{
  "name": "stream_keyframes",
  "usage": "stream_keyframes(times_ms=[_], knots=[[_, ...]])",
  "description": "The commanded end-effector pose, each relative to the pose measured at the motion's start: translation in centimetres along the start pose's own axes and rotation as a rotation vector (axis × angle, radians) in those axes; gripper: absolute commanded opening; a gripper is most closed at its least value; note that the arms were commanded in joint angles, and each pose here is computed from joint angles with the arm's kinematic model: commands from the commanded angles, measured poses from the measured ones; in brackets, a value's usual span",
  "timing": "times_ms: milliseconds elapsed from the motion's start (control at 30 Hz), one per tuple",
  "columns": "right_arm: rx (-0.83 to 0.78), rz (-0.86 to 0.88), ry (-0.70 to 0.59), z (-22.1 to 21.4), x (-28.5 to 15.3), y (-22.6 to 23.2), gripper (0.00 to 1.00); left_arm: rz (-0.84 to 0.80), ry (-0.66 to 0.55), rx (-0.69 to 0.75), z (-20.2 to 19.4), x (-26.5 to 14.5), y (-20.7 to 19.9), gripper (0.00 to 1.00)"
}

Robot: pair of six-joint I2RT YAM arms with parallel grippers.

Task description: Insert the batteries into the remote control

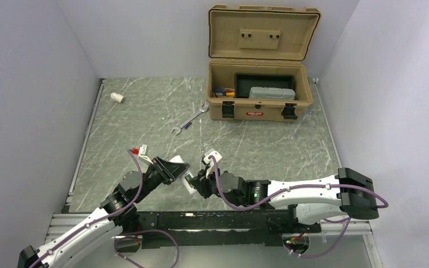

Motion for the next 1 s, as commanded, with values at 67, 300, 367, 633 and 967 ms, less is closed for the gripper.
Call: stream_keyframes(times_ms=[67, 300, 367, 633, 967], knots=[[-0.004, 0.032, -0.026, 0.9, 0.4, 0.6, 0.15, -0.074, -0.006, -0.01, 0.3, 0.0, -1.8, 0.0], [-0.004, 0.037, -0.017, 0.7, 0.7, 0.8, 0.18, -0.073, -0.009, -0.005, 0.4, 0.0, -1.9, 0.0], [-0.006, 0.035, -0.013, 0.6, 0.8, 0.8, 0.18, -0.074, -0.008, -0.006, 0.3, 0.0, -1.9, 0.0], [0.0, 0.034, -0.017, 0.7, 0.8, 0.8, 0.12, -0.072, -0.007, -0.01, 0.3, -0.1, -1.7, 0.0], [0.016, 0.017, -0.072, 2.3, -0.4, 0.3, 0.09, -0.043, -0.01, 0.0, 0.2, 0.0, -0.9, 0.0]])
Point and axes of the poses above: each gripper's point midway between its finger pads, its own x axis out along the fingers, its own y axis along the line the jaws close on, z = x × y, the point moved 6 cm from there along -x, back along the fingers, and after that the axes turned 12 degrees about -x, right-handed, at the moved point
